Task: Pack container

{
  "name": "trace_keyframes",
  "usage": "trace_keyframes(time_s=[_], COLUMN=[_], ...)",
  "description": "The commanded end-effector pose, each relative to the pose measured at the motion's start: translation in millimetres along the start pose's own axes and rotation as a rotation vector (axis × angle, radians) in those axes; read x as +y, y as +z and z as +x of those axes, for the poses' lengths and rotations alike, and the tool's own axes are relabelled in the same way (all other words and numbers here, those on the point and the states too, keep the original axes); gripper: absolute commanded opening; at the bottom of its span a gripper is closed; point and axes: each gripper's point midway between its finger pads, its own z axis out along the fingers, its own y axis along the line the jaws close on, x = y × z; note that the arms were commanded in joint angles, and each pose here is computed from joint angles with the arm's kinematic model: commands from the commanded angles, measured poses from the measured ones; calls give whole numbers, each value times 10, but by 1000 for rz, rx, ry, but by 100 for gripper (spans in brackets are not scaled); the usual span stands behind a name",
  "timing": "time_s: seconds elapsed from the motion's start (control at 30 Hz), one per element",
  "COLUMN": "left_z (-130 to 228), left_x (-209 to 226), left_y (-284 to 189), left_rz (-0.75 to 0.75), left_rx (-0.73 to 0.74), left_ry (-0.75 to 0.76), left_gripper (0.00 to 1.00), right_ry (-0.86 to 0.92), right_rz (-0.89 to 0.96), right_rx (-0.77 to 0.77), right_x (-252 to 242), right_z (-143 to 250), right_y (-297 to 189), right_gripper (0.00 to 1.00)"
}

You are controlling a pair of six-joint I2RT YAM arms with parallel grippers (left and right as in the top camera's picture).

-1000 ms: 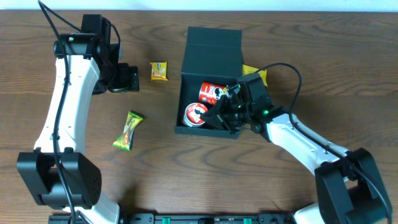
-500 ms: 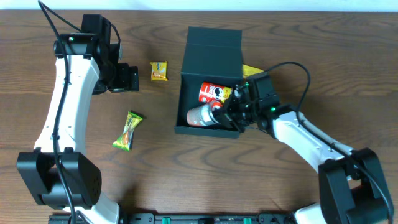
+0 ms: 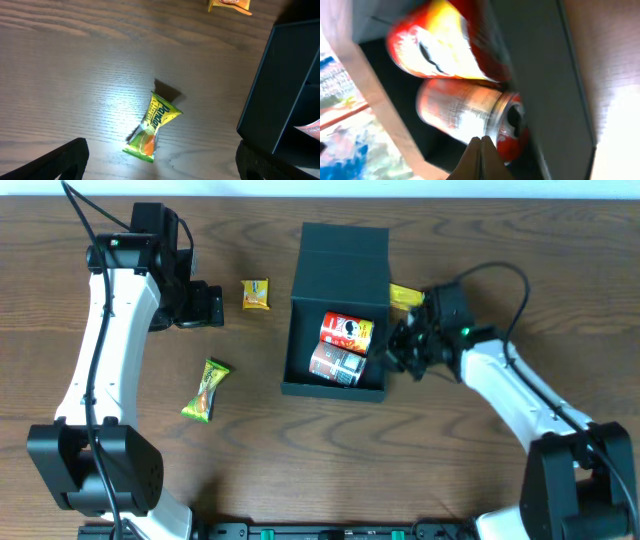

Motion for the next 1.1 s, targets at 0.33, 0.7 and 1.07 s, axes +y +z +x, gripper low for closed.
trace_keyframes(time_s=[0.33, 0.7, 1.07], left_z=[-73, -42, -41], left_x=[-20, -17, -18], left_y=[-12, -11, -11], left_rz=[3, 2, 2], left_rx=[-34, -21, -21], left_ry=[2, 1, 1], left_gripper=[96, 96, 96], right_ry=[-227, -314, -317], right_rz=[-80, 29, -16], right_rx=[-25, 65, 78], right_x=[873, 672, 810], right_z=[178, 382, 478], right_y=[73, 804, 853], right_gripper=[2, 2, 2])
